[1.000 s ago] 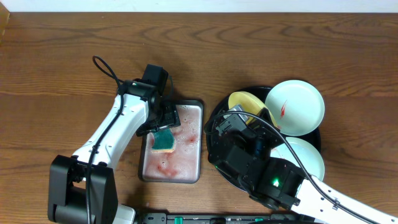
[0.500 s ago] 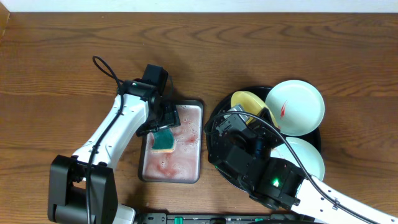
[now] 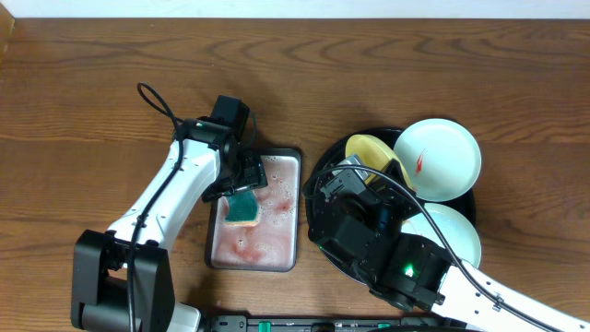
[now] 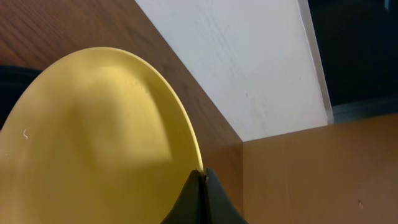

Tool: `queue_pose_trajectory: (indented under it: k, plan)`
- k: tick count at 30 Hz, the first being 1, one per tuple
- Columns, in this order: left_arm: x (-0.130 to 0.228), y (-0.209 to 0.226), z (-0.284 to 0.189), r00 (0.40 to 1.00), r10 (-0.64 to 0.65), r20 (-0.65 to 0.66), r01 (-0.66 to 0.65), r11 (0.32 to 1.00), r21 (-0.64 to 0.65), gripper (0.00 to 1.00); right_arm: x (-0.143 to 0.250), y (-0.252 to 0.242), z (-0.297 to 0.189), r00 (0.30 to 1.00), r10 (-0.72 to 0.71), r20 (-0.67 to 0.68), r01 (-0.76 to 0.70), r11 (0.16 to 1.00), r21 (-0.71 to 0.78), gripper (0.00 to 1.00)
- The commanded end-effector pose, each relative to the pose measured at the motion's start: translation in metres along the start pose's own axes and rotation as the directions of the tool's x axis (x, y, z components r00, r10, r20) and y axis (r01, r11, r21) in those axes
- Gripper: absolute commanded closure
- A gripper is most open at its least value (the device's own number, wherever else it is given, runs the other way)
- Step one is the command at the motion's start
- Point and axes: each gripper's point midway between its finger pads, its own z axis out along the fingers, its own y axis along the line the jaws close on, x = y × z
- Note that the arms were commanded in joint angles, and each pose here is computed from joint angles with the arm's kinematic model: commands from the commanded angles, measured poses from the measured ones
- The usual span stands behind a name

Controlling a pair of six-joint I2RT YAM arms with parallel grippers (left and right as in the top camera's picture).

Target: Clean dirty plates on tray and stack at the side

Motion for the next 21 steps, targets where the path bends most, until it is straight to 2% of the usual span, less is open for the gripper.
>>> queue_pose_trajectory:
  k: [1, 21]
  plan:
    - [-0.0005, 0.0009, -0.0008, 1.0, 0.003, 0.001, -0.003, 1.0, -0.001, 0.16, -0.0056, -0.0135, -0.005, 1.0, 0.025, 0.016, -0.025, 0.999, 0.033, 0.99]
    - [-0.0005, 0.0009, -0.0008, 1.0, 0.003, 0.001, -0.003, 1.0, -0.001, 0.16, -0.0017, -0.0165, -0.0008, 0.997, 0.083, -0.001, -0.083, 0.996, 0.041, 0.99]
